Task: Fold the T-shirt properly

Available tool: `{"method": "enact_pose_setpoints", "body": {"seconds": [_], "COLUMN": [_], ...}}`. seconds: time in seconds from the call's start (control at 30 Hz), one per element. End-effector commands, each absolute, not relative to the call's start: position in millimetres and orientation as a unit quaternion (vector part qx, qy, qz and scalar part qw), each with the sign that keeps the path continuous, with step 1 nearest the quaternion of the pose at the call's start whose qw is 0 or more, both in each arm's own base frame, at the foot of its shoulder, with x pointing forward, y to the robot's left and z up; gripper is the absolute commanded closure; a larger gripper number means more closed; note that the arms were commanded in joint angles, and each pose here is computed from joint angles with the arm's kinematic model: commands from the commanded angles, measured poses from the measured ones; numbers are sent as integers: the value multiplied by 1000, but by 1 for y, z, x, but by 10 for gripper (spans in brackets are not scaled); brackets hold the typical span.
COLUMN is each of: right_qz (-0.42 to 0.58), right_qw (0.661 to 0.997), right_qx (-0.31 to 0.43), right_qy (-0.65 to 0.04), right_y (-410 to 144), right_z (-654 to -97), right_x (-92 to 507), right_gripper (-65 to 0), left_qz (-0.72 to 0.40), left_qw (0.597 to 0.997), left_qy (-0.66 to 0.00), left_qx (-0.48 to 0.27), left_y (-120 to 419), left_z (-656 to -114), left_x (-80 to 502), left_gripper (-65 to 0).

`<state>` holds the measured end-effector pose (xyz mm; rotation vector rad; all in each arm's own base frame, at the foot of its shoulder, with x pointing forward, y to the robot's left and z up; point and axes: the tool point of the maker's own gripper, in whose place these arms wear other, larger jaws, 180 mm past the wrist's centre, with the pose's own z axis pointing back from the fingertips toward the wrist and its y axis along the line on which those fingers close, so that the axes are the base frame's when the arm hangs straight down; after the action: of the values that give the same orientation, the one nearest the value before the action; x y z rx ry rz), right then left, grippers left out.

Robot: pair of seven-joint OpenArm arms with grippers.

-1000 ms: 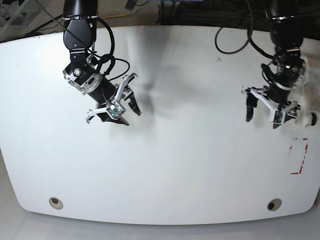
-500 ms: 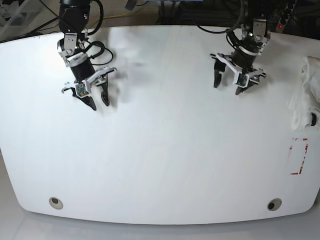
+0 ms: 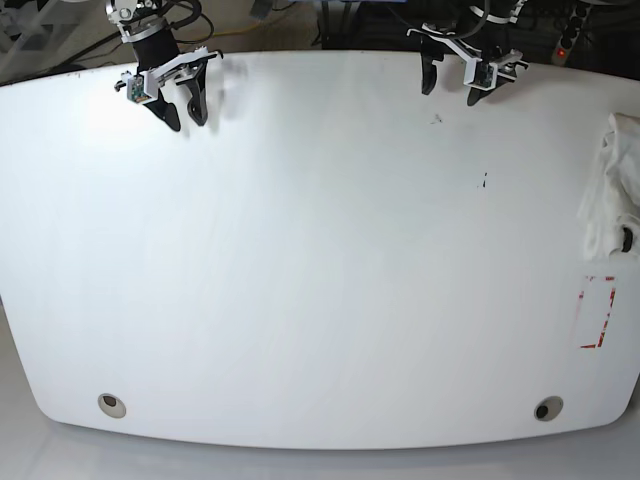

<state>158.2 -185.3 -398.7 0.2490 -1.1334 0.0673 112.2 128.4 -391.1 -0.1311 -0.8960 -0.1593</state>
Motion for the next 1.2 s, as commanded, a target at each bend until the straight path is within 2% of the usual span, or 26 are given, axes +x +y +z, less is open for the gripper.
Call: {"method": "enact_pose_setpoints", "body": {"seconds": [0.0,0.17,0.3,0.63,0.83,1.03,1.17], "right_qz": [15,-15,-33,-85,-122,-145,-114], "right_qw": [833,865,890,944,956,960,966], "right_qx": [126,134,139,186,178,166,169], "right_qy": [-538,-484,-432,-259,-199,-174,-160], "right_y": [-188,-190,-187,-154,-157,-164,-165], "right_z": [-390,-402,-411,-466,-519,-557,-578], "right_x": [142,84,36,-93,-120,-114,-98], "right_gripper": [-260,-255,-255,-255,-254,-254,-254], "left_qz": [-51,-13,0,55,68,82,62], "left_qw": [895,918,935,978,989,992,995], "left_qy": [-436,-385,-346,-198,-126,-83,-57], "left_qx": [-73,-93,-81,-38,-39,-41,-47], "left_y": [125,125,133,171,180,183,179], "left_z": [-383,-391,-398,-478,-535,-580,-602], "left_x": [101,55,23,-76,-107,-108,-103], "left_gripper": [-400,-399,-400,-400,-400,-400,-400]}}
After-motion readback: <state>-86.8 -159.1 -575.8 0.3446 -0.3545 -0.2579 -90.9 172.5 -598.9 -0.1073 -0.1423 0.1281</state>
